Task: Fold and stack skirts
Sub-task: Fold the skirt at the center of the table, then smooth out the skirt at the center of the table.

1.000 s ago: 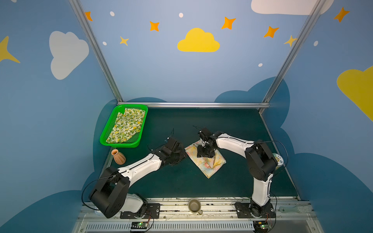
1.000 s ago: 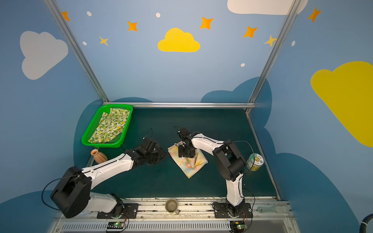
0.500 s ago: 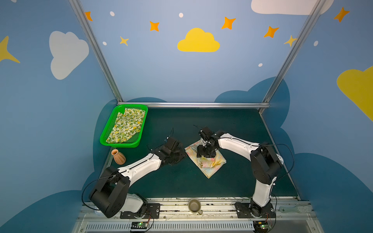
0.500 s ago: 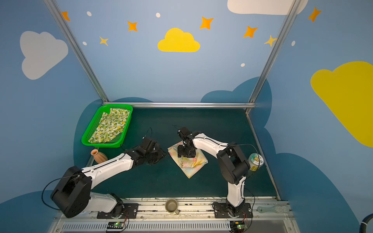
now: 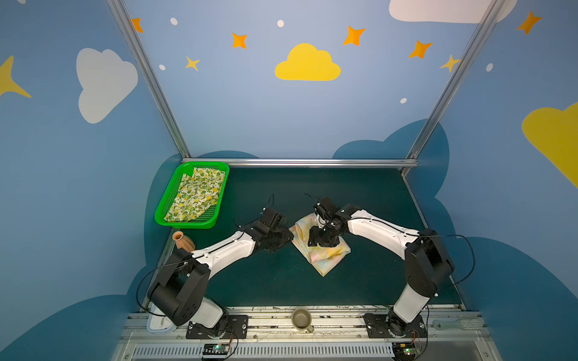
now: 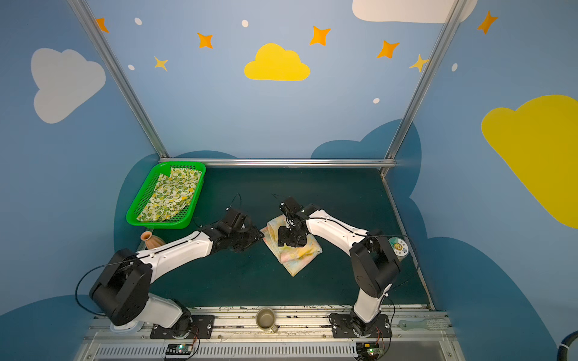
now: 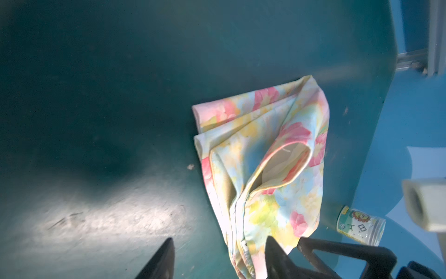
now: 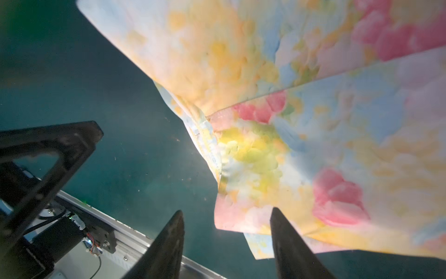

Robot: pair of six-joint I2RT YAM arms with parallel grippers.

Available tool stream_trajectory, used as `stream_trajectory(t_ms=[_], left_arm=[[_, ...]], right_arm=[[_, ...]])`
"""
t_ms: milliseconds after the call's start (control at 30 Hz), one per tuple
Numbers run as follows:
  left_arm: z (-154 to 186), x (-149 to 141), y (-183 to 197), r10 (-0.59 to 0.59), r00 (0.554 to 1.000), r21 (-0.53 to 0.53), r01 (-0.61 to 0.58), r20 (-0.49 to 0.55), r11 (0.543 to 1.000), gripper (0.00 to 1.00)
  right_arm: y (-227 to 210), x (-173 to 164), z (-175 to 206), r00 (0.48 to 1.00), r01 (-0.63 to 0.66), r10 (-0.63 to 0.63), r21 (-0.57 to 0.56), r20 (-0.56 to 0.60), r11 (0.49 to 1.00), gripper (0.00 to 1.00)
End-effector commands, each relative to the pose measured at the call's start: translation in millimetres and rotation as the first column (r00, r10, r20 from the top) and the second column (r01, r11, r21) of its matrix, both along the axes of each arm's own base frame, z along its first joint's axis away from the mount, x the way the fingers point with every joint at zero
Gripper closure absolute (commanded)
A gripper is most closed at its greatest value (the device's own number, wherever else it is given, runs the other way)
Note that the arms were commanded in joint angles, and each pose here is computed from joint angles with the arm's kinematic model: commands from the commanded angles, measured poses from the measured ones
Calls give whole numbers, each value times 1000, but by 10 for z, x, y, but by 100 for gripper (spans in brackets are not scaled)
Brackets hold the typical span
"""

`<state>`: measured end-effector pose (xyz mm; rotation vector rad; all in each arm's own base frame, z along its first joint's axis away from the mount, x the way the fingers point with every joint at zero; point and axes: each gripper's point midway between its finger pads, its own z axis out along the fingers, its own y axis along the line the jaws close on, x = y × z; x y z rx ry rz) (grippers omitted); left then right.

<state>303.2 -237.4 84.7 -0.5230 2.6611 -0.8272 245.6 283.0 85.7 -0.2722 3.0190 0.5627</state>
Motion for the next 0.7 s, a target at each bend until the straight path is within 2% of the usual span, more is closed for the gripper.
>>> stream_trajectory(t_ms=[0, 133, 333, 667], left_arm=[[-7, 60, -99, -46, 999, -11, 46, -3, 999, 36], [-62, 159, -123, -40, 999, 11, 40, -2, 999, 34], [45, 389, -155, -25, 999, 17, 24, 32, 1000, 34], [-19, 594, -193, 7, 1000, -20, -6, 25, 1000, 35]], right_arm=[[-63, -147, -41, 999, -37, 37, -26, -21, 999, 49], [-60, -154, -63, 997, -72, 74, -92, 21, 993, 50], [71, -200, -159, 989, -132, 141, -160, 47, 978, 56], [1, -270, -334, 983, -142, 170, -306, 67, 941, 71]])
